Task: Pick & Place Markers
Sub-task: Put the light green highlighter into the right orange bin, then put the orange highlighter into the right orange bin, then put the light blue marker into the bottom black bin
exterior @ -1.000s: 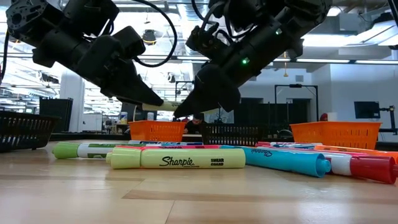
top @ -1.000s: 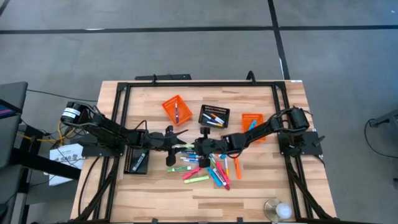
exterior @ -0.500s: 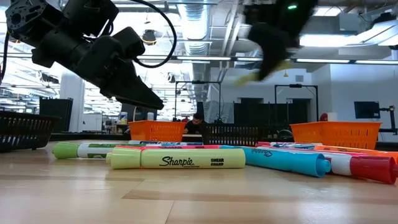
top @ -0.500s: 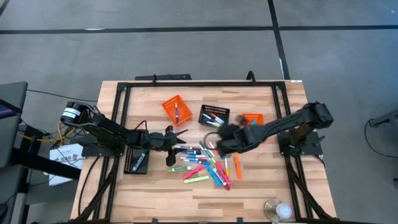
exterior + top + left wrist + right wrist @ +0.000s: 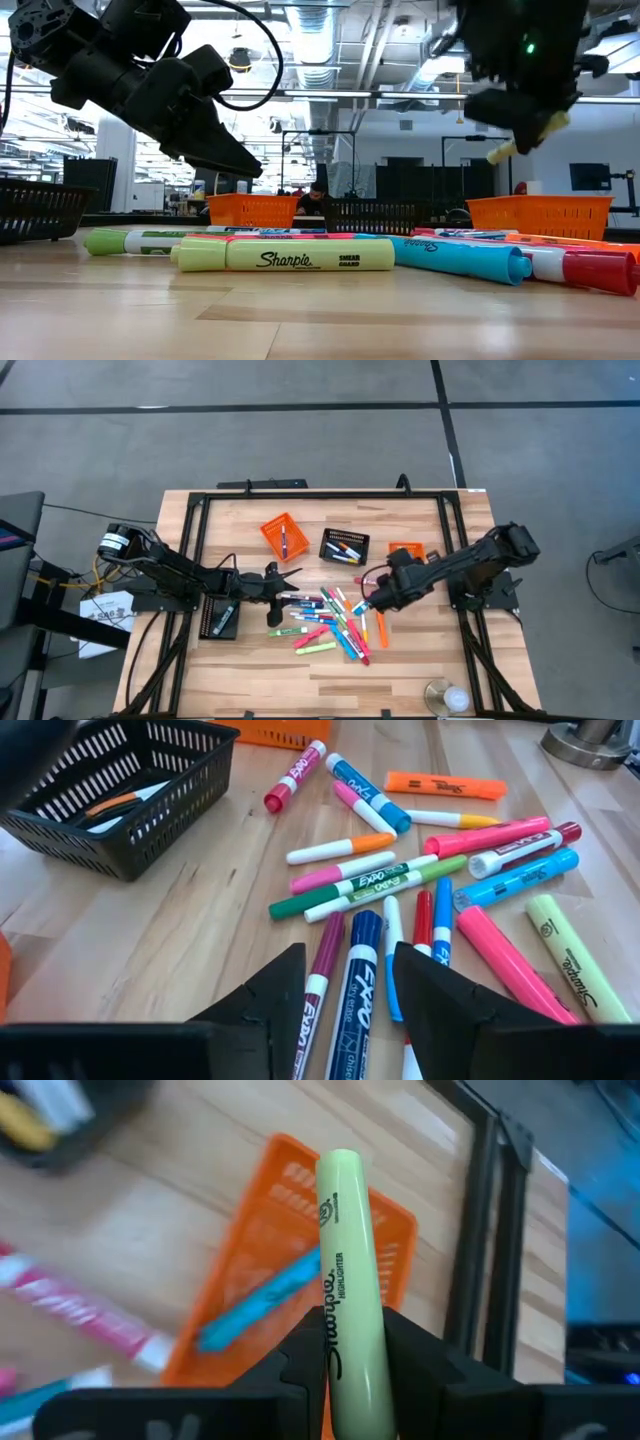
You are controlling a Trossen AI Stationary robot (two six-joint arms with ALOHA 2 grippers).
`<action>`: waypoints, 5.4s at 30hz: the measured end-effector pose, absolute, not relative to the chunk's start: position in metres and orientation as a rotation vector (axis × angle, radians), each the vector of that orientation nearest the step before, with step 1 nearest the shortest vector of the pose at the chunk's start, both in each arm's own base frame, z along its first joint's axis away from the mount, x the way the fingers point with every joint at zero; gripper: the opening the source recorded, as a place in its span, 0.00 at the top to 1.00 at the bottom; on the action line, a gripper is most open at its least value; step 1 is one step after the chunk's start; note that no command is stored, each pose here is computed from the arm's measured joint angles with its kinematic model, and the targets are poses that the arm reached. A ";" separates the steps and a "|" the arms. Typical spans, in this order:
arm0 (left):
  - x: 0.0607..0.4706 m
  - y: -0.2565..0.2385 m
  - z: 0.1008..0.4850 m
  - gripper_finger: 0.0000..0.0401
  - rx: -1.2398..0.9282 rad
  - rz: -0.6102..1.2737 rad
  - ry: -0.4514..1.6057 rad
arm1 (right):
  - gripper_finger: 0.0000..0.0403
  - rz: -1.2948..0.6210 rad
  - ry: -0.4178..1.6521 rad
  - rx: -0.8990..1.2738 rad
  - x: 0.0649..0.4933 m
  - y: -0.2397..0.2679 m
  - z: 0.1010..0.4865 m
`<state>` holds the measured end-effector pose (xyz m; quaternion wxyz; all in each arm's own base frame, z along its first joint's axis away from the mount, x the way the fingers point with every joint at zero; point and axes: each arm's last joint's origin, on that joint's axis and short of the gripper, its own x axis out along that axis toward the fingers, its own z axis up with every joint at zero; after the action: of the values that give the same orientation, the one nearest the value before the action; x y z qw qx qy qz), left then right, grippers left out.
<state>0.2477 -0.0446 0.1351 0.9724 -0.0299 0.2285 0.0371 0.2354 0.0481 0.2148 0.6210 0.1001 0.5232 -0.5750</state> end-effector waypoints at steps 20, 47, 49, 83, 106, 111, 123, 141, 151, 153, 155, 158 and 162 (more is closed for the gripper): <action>0.248 -0.045 0.135 0.63 -0.060 0.075 0.461 | 0.82 -1.238 1.376 0.455 0.232 -0.008 0.156; 0.248 -0.045 0.135 0.63 -0.060 0.074 0.461 | 0.50 -1.199 1.391 0.397 0.235 -0.007 0.161; 0.248 -0.045 0.135 0.63 -0.060 0.074 0.461 | 0.49 -1.183 1.390 0.393 0.240 -0.003 0.167; 0.249 -0.041 0.136 0.63 -0.058 0.086 0.453 | 0.58 -0.852 1.206 0.740 0.277 0.140 0.149; 0.251 -0.025 0.136 0.63 -0.015 0.132 0.452 | 0.86 -0.816 1.222 0.606 0.295 0.121 0.171; 0.251 -0.025 0.136 0.63 -0.015 0.130 0.450 | 0.80 -1.046 1.144 0.426 0.276 0.110 0.203; 0.251 -0.025 0.136 0.63 -0.015 0.130 0.450 | 0.82 -1.393 1.089 0.324 0.237 0.050 0.203; 0.251 -0.025 0.136 0.63 -0.016 0.131 0.450 | 0.72 -1.374 1.178 0.380 0.240 0.012 0.171; 0.251 -0.027 0.136 0.63 -0.021 0.126 0.450 | 0.72 -1.029 1.083 0.384 0.281 0.047 0.211; 0.251 -0.028 0.136 0.63 -0.019 0.121 0.450 | 0.72 -0.898 1.047 0.350 0.290 0.060 0.214; 0.250 -0.030 0.136 0.63 -0.018 0.114 0.450 | 0.72 -0.760 1.022 0.295 0.296 0.074 0.215; 0.250 -0.033 0.136 0.63 -0.016 0.102 0.450 | 0.72 -0.615 0.996 0.210 0.297 0.093 0.212; 0.250 -0.036 0.136 0.63 -0.013 0.091 0.450 | 0.71 -0.565 1.022 0.204 0.291 0.105 0.207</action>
<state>0.2497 -0.0359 0.1363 0.9738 -0.0065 0.2229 0.0452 0.2913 0.1054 0.2066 0.8294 0.0961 0.4816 -0.2664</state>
